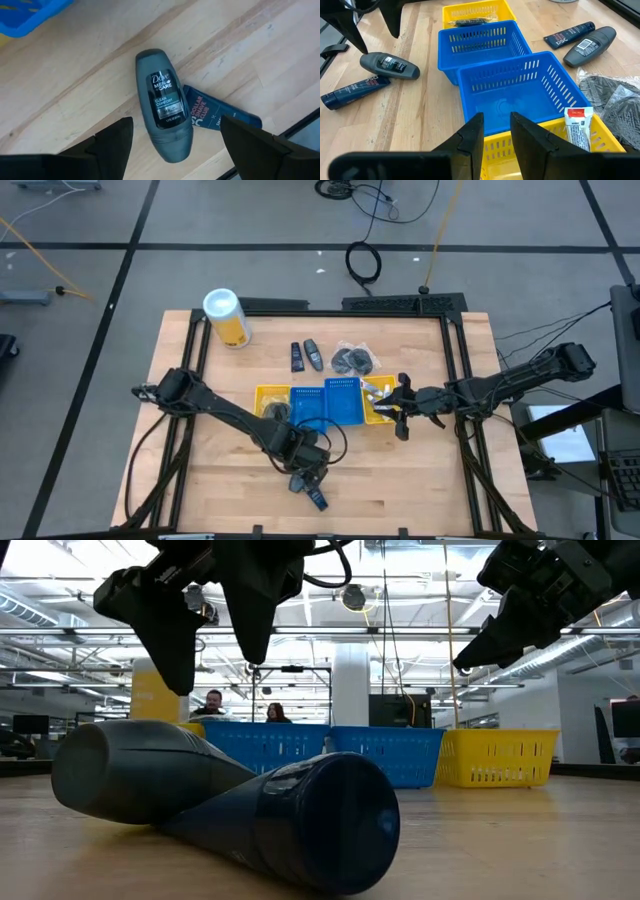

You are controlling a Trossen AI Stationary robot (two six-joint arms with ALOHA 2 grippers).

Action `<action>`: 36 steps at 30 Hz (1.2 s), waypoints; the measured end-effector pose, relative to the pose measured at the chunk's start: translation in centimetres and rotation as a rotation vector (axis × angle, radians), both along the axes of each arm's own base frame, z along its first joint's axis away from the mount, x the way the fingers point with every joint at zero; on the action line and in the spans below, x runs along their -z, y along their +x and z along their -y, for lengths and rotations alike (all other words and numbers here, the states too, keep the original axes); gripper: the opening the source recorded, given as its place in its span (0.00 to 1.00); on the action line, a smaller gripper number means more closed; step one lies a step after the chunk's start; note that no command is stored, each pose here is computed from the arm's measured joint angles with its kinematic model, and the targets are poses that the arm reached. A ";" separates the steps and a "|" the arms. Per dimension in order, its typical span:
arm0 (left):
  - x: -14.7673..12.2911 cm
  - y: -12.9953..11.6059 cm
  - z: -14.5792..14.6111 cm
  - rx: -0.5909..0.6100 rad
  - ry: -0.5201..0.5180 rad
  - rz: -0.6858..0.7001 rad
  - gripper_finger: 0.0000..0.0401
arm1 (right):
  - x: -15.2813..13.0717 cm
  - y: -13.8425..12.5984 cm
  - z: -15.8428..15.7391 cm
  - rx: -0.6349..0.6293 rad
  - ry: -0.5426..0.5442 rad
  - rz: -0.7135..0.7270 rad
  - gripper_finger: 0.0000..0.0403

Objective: Pick & Place Travel size toiletries
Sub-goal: Put the deodorant into the right blue bin

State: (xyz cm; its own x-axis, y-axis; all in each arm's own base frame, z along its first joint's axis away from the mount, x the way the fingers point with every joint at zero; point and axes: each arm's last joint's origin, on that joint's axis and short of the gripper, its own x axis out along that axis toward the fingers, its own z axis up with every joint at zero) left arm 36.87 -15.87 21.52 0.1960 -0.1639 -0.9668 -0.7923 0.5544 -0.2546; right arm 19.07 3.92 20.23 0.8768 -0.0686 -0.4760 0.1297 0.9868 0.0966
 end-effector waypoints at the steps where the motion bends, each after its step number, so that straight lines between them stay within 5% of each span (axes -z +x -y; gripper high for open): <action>1: 0.0 0.0 0.0 -0.002 0.001 0.000 0.74 | 0.0 0.0 0.0 0.000 0.000 0.000 0.22; 30: 7.4 1.5 0.9 0.047 -0.071 -0.199 0.74 | 0.0 0.0 0.0 0.002 -0.001 0.000 0.22; 36: 7.2 1.5 0.5 0.042 -0.065 -0.198 0.59 | 0.0 0.0 0.0 0.003 -0.001 0.000 0.22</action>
State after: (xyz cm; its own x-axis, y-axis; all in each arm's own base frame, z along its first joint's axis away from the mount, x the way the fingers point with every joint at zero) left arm 38.40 -16.37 14.29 -0.0051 -0.2310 -0.9729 -0.8072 0.5752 -0.1323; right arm 19.06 3.91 20.22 0.8766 -0.0713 -0.4759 0.1322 0.9866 0.0956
